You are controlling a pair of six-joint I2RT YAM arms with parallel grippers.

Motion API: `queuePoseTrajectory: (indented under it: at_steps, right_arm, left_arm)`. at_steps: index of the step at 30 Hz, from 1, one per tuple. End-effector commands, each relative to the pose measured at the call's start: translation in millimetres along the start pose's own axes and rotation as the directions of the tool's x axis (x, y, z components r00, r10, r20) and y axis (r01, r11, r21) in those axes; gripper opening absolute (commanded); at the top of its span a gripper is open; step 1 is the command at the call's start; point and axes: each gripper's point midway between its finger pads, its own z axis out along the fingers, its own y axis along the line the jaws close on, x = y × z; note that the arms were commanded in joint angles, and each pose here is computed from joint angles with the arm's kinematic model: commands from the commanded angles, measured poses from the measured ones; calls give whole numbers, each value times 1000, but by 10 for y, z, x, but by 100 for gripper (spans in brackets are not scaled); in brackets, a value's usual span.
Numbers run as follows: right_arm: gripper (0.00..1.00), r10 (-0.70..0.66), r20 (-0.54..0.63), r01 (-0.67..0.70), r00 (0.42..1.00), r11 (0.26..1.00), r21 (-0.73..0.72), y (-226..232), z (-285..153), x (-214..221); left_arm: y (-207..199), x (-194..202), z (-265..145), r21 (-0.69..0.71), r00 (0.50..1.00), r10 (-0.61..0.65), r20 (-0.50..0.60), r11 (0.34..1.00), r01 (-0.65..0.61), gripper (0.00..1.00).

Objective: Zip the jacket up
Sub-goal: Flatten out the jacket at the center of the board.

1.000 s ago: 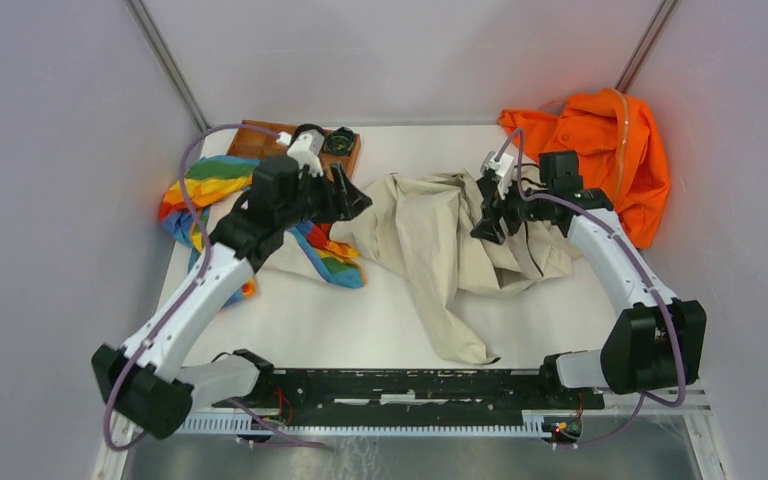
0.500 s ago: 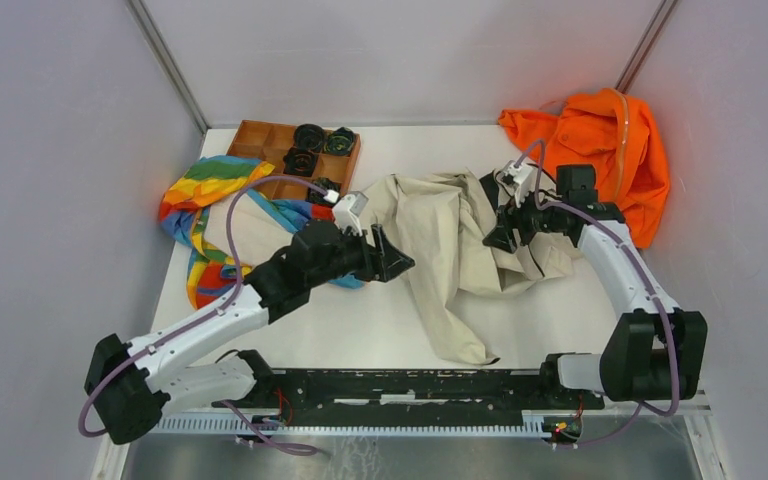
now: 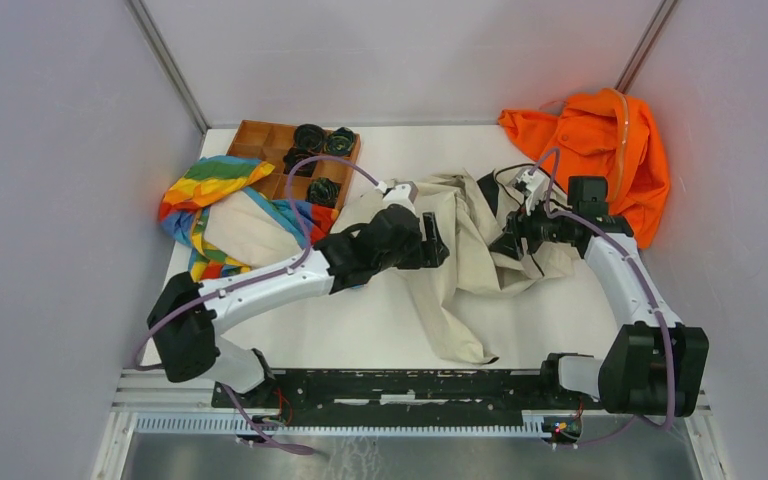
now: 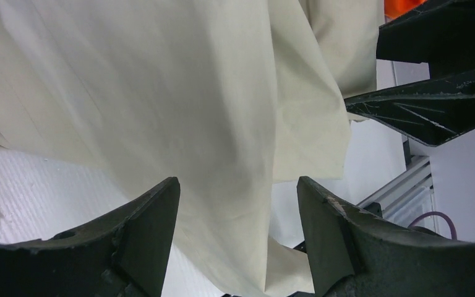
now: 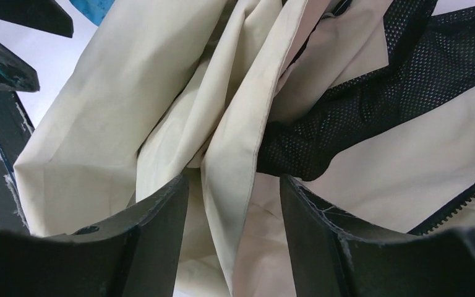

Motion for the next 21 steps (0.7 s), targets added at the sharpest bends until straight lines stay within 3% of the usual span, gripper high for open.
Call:
queuePoseTrajectory:
  at_steps: [1,3,7,9,11,12,13,17,21]
  right_arm:
    - [58,-18,20,18,1000,1000,16,-49,5,-51]
    - [49,-15,18,15,1000,1000,14,-51,10,-43]
    - [21,-18,24,18,1000,1000,10,-46,2,-79]
    - [7,-31,34,31,999,1000,0,-32,-14,-147]
    - [1,-60,51,61,997,998,-9,-18,-66,-296]
    - [0,-87,61,87,994,996,-6,-23,-109,-401]
    - [0,-120,75,120,990,993,3,-36,-180,-557]
    - [0,-287,164,272,944,956,106,-131,-620,-1365]
    - [0,-461,255,403,850,881,247,-98,-1210,-2245]
  left_arm:
    - [-117,-10,52,-63,1000,-2,-1,998,2,76]
    - [-150,55,122,-78,999,23,-22,997,-25,75]
    - [45,233,297,-188,989,104,-105,975,-122,71]
    - [123,260,391,-214,976,175,-132,956,-201,56]
    - [130,205,420,-209,958,244,-149,939,-272,25]
    - [108,149,410,-200,946,287,-150,929,-313,11]
    - [78,46,380,-195,936,325,-135,917,-347,4]
    - [-227,-521,86,-113,891,454,13,886,-450,2]
    - [-614,-1163,-354,-1,824,524,216,844,-537,2]
